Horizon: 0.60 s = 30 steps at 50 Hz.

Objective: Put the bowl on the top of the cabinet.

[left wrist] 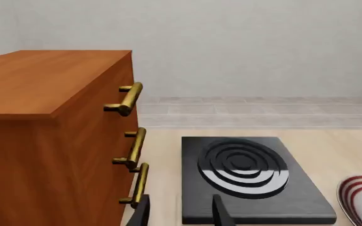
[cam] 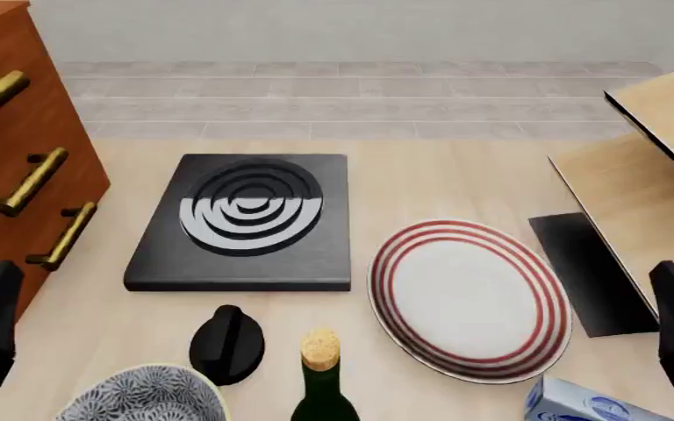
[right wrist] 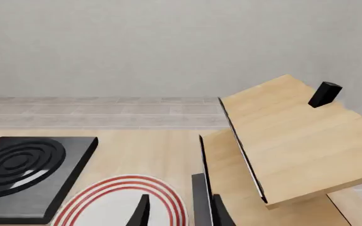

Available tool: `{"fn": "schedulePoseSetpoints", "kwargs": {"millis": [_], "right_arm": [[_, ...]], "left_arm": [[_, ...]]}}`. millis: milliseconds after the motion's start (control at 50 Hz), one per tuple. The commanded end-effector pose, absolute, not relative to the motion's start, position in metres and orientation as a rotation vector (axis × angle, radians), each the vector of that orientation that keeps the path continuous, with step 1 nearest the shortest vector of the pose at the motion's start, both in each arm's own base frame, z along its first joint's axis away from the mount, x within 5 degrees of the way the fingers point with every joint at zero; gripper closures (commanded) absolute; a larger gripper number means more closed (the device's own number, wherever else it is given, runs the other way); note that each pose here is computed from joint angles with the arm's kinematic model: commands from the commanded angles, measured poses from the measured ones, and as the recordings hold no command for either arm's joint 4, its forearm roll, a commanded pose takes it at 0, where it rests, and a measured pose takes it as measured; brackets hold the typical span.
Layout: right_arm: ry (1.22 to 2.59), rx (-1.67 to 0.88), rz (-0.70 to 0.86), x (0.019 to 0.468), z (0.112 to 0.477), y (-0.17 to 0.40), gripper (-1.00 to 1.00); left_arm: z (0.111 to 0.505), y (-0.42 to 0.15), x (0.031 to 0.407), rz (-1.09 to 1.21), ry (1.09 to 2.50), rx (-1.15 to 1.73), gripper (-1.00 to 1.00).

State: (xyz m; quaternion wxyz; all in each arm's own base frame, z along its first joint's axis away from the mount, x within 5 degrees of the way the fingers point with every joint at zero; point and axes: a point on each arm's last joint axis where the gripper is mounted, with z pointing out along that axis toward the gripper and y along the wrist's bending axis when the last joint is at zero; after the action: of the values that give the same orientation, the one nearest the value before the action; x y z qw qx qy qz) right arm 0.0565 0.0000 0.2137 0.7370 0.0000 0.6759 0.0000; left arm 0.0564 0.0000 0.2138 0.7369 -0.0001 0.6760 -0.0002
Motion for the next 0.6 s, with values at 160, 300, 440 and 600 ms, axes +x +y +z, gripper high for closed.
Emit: {"fn": "schedulePoseSetpoints", "kwargs": {"millis": [160, 300, 440, 600], "right_arm": [[1.485, 0.0, 0.0, 0.057, 0.214, 0.0, -1.0], [1.485, 0.0, 0.0, 0.057, 0.214, 0.0, -1.0], [1.485, 0.0, 0.0, 0.057, 0.214, 0.0, -1.0], [1.485, 0.0, 0.0, 0.057, 0.214, 0.0, -1.0]], "left_arm": [[0.214, 0.0, 0.058, 0.0, 1.492, -0.002, -1.0], [0.214, 0.0, 0.057, 0.004, 1.494, 0.0, -1.0], [0.217, 0.001, 0.057, 0.012, 1.498, -0.007, -1.0], [0.233, 0.0, 0.053, 0.016, 1.531, 0.028, -1.0]]}}
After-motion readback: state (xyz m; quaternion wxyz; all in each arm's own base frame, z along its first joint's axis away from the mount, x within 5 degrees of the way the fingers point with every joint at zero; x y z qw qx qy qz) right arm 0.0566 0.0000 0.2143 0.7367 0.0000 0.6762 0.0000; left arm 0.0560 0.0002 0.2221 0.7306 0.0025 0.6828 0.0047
